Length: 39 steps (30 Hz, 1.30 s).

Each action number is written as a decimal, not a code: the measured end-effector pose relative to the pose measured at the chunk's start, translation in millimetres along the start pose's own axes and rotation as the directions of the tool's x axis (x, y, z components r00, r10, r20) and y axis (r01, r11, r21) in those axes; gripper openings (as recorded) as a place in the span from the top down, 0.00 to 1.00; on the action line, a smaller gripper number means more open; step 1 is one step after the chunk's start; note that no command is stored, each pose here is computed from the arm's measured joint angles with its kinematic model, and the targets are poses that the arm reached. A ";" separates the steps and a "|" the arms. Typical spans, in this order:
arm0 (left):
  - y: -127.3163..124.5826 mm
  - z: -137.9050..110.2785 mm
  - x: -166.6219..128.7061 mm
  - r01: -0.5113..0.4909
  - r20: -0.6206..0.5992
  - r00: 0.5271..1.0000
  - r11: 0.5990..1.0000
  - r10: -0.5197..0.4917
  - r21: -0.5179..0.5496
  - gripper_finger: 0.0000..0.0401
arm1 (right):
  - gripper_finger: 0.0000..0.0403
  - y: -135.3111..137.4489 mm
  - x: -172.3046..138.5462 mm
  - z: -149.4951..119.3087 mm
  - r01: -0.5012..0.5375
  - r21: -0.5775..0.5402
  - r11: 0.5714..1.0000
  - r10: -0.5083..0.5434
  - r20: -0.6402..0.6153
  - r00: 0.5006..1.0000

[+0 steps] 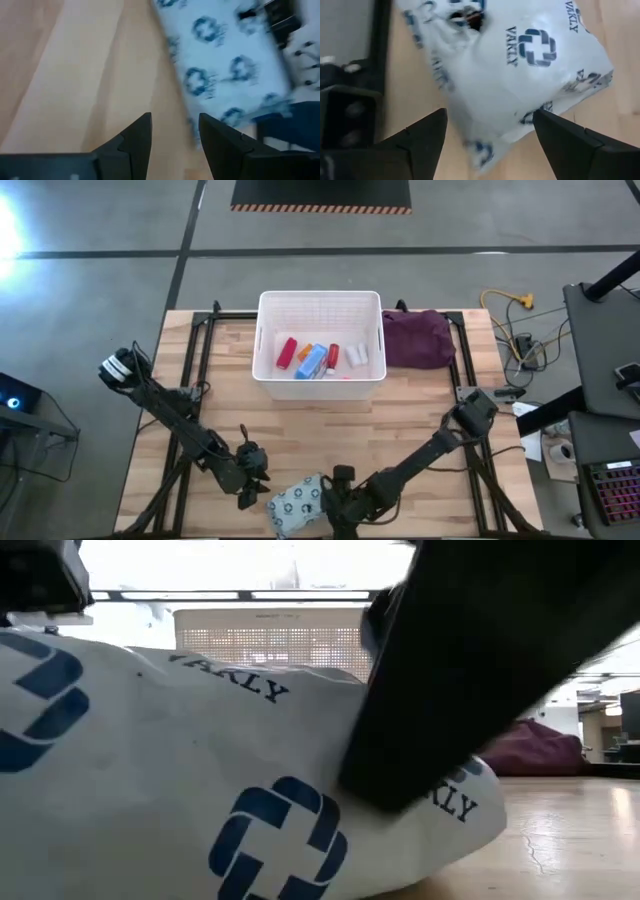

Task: Pick & place medical supplies in basket/bin
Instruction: Put the mailer bag into the white bin

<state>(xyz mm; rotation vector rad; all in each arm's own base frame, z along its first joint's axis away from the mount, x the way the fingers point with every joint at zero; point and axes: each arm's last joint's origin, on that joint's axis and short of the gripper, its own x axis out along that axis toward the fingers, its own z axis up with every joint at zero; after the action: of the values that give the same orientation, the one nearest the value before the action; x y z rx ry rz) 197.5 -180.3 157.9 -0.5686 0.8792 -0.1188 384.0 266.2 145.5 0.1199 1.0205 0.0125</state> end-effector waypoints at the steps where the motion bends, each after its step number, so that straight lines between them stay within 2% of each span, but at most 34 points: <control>1: 1.4 -1.5 2.5 -0.013 -0.009 1.000 1.000 0.013 0.003 0.64 | 0.29 -0.8 4.1 1.3 0.010 0.003 1.000 -0.010 0.003 1.000; 5: 5.1 -4.5 8.8 -0.039 -0.024 0.999 0.999 0.040 0.008 0.64 | 0.30 -7.1 16.9 12.7 0.038 0.034 0.999 -0.039 0.022 0.999; 8: 5.4 -4.1 9.0 -0.040 -0.023 0.999 0.999 0.040 0.007 0.64 | 0.32 -20.3 20.7 24.1 0.114 0.112 0.987 -0.120 0.045 0.992; 13: 6.7 -4.7 8.8 -0.044 -0.025 0.999 0.999 0.044 0.007 0.64 | 0.37 -47.4 6.5 52.4 0.194 0.156 0.969 -0.215 0.135 0.967; 15: 7.1 -4.7 8.7 -0.044 -0.026 0.999 0.999 0.045 0.006 0.64 | 0.40 -55.4 -2.0 63.9 0.187 0.131 0.974 -0.208 0.169 0.963; 18: 7.8 -3.6 8.7 -0.047 -0.023 0.999 0.999 0.047 0.006 0.64 | 0.46 -63.4 -7.5 76.3 0.127 0.086 0.988 -0.142 0.192 0.971; 21: 10.3 -0.4 9.5 -0.054 -0.018 0.998 0.998 0.054 0.022 0.64 | 0.51 -67.9 -12.1 84.2 0.066 0.095 0.993 -0.084 0.203 0.976; 26: 17.6 10.9 11.3 -0.082 0.019 0.996 0.997 0.082 0.012 0.64 | 0.58 -64.1 -28.5 103.4 0.033 0.093 0.995 -0.057 0.269 0.961; 32: 23.3 18.4 12.4 -0.104 0.039 0.994 0.995 0.104 -0.006 0.64 | 0.54 -63.1 -37.1 121.0 0.025 0.064 0.998 -0.044 0.310 0.950; 36: 22.1 17.6 11.5 -0.095 0.034 0.995 0.995 0.095 0.000 0.64 | 0.47 -73.1 -37.4 119.7 0.067 0.090 0.994 -0.087 0.240 0.967; 39: 19.9 18.2 8.5 -0.080 0.038 0.996 0.997 0.080 0.000 0.64 | 0.42 -77.2 -35.5 113.6 0.107 0.067 0.992 -0.117 0.180 0.977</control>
<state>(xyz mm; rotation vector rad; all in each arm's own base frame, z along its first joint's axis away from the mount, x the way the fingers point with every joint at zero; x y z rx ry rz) 214.2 -158.6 150.8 -0.5315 0.8636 -0.0356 458.6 176.6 226.2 0.1135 0.8424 -0.1289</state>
